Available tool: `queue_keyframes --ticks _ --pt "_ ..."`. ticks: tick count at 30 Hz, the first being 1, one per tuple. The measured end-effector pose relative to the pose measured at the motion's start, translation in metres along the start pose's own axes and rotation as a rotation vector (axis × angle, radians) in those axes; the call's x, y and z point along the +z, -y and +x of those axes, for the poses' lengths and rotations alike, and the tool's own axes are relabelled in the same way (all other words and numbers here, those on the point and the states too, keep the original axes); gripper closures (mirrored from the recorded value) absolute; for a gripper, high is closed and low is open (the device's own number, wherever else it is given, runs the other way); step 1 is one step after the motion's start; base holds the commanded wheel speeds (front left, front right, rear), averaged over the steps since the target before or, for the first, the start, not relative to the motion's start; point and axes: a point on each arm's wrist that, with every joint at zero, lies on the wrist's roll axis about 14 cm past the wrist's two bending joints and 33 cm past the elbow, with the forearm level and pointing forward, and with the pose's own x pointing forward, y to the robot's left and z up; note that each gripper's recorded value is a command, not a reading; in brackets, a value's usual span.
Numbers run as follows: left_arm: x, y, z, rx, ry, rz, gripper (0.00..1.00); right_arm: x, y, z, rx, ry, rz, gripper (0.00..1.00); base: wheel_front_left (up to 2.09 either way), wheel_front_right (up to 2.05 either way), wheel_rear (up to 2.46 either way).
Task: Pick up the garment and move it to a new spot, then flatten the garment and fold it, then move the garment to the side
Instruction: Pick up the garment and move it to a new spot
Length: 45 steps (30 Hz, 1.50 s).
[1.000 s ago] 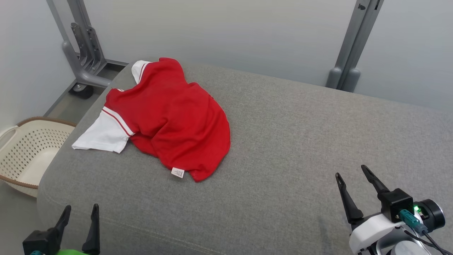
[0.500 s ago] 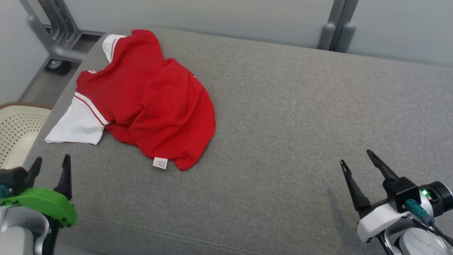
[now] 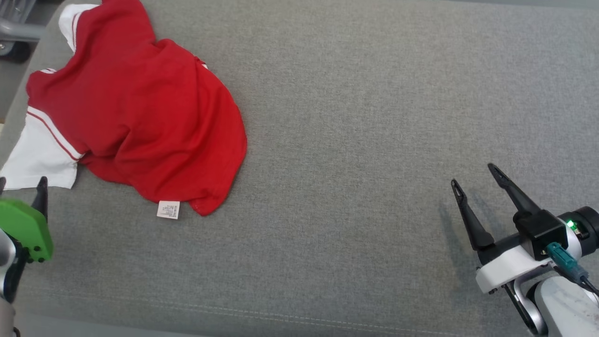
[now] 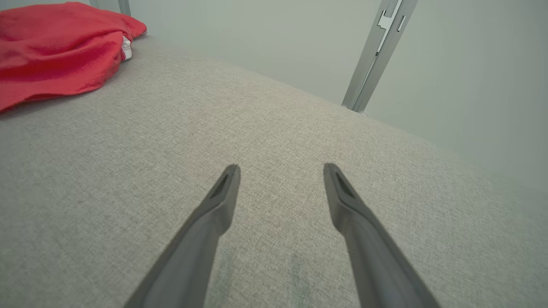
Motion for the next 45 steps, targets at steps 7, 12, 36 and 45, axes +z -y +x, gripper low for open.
queue_keyframes --ticks 7,12,36,45 --pt "0.004 0.001 0.041 0.001 -0.074 0.028 0.00 -0.010 0.024 0.008 -0.048 -0.011 0.001 0.00 0.00 0.00 0.00" --pt "-0.006 0.012 0.069 -0.014 -0.149 0.018 0.00 -0.016 0.042 0.017 -0.089 -0.008 -0.003 0.00 0.00 0.00 0.00" --pt "-0.025 0.026 0.139 0.026 -0.312 -0.178 1.00 -0.070 0.077 0.037 -0.208 -0.098 0.023 0.00 0.00 0.00 0.00" --pt "0.010 0.030 0.124 -0.006 -0.181 -0.175 1.00 -0.059 0.062 0.040 -0.201 -0.080 0.067 0.00 0.00 0.00 0.00"
